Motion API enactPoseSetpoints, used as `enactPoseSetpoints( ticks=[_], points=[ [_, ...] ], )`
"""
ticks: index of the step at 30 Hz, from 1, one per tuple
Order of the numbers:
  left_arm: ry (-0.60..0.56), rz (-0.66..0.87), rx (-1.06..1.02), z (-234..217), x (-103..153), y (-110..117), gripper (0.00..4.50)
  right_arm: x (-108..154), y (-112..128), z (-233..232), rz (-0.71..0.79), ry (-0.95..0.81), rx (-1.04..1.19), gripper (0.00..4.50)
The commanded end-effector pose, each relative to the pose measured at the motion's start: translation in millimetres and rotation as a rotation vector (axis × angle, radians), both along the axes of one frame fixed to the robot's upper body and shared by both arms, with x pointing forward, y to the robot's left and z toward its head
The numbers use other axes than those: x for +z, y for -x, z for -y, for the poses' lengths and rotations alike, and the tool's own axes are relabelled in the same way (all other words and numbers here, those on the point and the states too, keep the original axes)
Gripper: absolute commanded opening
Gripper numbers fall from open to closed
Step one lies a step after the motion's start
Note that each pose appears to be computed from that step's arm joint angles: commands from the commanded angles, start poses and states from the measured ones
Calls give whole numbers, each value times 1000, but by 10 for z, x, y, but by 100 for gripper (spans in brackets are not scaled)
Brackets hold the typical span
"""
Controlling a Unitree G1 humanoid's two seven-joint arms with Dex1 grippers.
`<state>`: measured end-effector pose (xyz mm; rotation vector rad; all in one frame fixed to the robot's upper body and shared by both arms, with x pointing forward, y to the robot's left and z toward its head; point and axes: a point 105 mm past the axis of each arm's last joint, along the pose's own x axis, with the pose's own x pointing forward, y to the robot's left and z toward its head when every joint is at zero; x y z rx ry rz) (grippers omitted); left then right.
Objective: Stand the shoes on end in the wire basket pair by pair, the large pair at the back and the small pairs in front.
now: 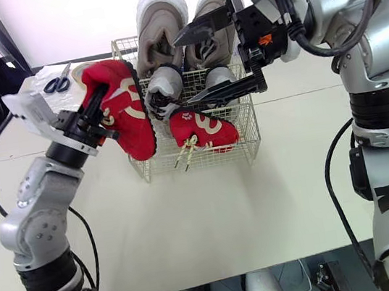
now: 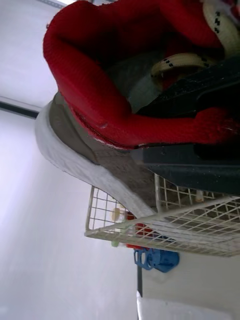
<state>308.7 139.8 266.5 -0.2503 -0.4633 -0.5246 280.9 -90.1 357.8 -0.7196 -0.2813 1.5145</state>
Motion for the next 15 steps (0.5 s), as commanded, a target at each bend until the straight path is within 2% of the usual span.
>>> enactPoseSetpoints(
  ticks=[1, 8, 15],
  points=[
    [0, 79, 72, -40, -44, 34, 2, 123, 86, 44, 51, -25, -3, 450],
    [-70, 221, 223, 26, -350, -100, 2, 124, 86, 5, 45, -34, 1, 450],
    [-106, 367, 297, 145, -221, -163, 2, 122, 110, 8, 42, -33, 0, 450]
  ],
)
